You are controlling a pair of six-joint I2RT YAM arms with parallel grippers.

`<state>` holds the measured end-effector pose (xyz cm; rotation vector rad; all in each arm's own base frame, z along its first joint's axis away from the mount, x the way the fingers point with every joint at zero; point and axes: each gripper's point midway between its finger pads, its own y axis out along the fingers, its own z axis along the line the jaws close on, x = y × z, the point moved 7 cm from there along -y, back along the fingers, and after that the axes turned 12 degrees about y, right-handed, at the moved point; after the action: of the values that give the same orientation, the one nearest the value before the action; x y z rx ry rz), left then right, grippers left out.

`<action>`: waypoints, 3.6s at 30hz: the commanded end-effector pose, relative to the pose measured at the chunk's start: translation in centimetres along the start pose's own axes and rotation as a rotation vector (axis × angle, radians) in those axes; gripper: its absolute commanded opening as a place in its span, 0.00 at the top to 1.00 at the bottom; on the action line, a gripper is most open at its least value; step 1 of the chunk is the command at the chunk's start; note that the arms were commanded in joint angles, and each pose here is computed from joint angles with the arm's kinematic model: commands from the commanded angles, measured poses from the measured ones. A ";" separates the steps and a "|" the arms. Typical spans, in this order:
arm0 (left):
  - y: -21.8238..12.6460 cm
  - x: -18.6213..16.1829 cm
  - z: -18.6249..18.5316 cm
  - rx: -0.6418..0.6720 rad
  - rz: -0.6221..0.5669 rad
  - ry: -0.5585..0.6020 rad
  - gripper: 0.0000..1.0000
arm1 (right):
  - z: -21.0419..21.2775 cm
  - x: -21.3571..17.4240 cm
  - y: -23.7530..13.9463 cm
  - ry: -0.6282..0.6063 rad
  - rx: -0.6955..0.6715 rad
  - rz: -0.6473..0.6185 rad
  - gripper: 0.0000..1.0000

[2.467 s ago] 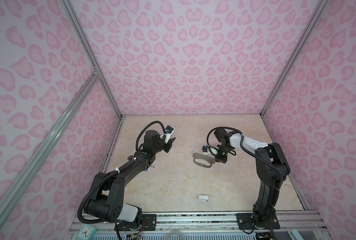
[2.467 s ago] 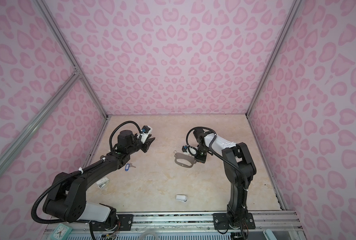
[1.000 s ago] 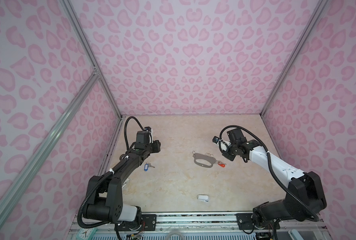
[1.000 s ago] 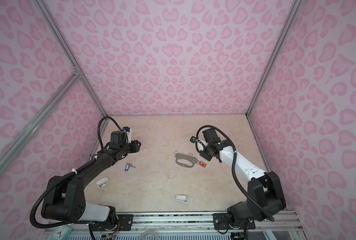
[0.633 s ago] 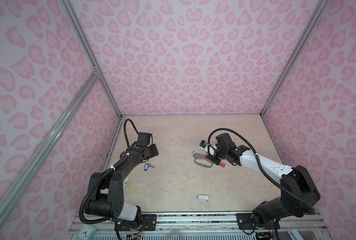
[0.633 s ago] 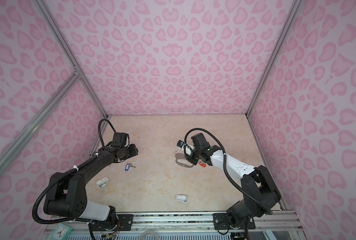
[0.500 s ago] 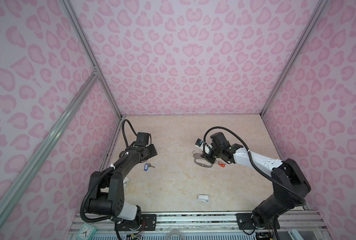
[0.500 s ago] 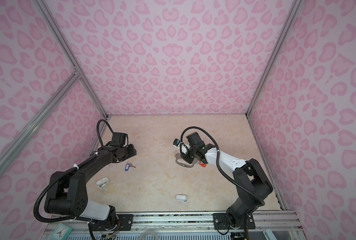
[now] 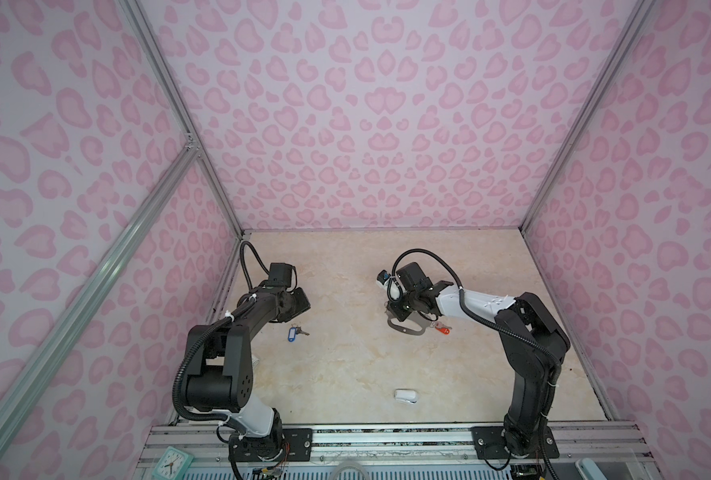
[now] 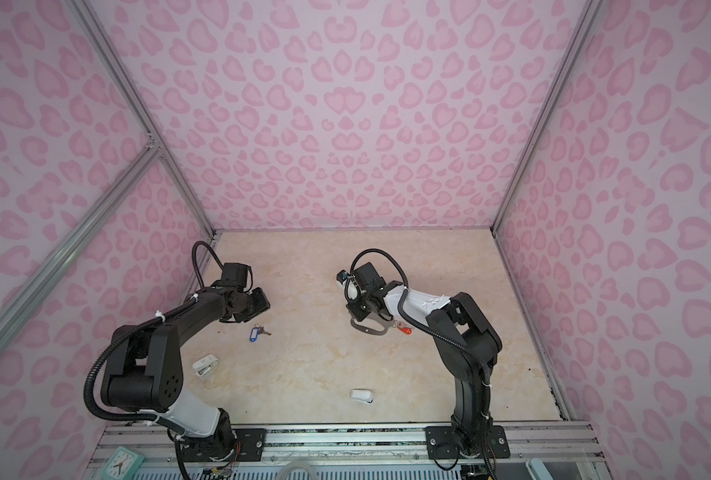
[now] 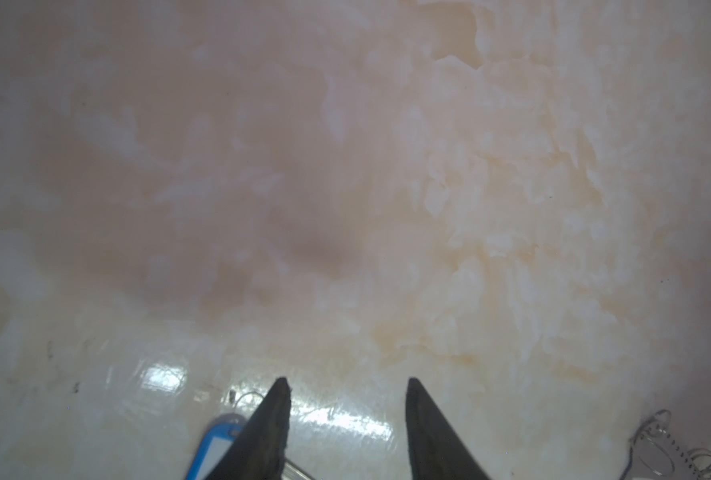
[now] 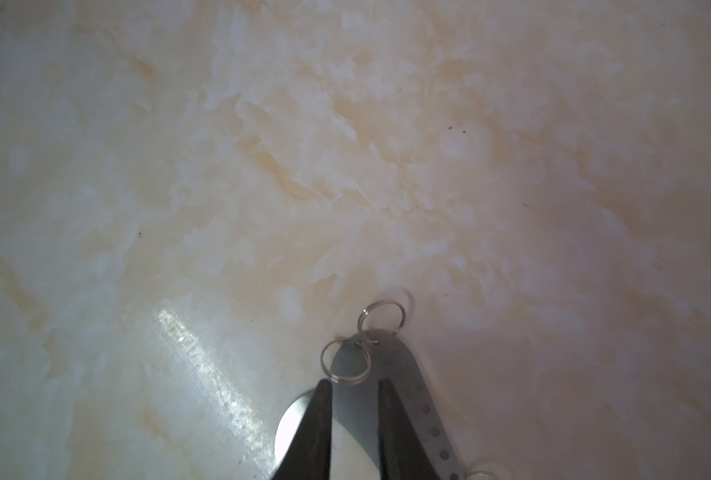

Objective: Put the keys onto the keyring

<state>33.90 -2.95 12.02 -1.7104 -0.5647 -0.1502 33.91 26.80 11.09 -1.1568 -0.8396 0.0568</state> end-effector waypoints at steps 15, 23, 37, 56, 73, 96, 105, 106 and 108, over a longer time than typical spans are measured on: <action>-1.7 1.0 -1.0 -0.063 -0.058 0.169 0.53 | -0.3 -1.1 -1.1 -0.542 -0.022 0.063 0.76; -2.5 2.3 -1.8 -0.105 -0.122 0.222 0.53 | -2.0 -2.4 -0.6 -0.838 0.002 0.083 0.76; -2.9 2.5 -2.5 -0.155 -0.156 0.280 0.54 | -2.1 -0.9 1.5 -0.950 0.007 0.085 0.76; -2.5 2.4 -3.2 -0.205 -0.132 0.380 0.56 | -1.4 -1.4 2.5 -1.003 0.048 0.149 0.88; -4.8 0.0 -8.7 -0.394 -0.234 0.759 0.56 | -1.8 -1.0 -3.4 -0.801 0.074 0.053 1.00; -12.0 -8.9 -24.8 -0.978 -0.720 1.585 0.66 | -1.8 -4.6 -18.1 -0.588 0.207 -0.255 1.00; -11.8 -10.0 -26.3 -1.016 -0.713 1.639 0.73 | -1.9 -4.6 -18.6 -0.525 0.250 -0.293 1.00; -11.7 -10.2 -26.3 -1.018 -0.710 1.643 0.73 | -1.9 -4.6 -18.6 -0.518 0.256 -0.299 1.00; -11.8 -10.4 -26.1 -1.021 -0.712 1.658 0.73 | -2.1 -4.6 -18.5 -0.496 0.267 -0.309 1.00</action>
<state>25.16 -29.21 23.73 -1.5399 0.3152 -2.3301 24.85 14.77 23.07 -0.8087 -1.4016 0.2426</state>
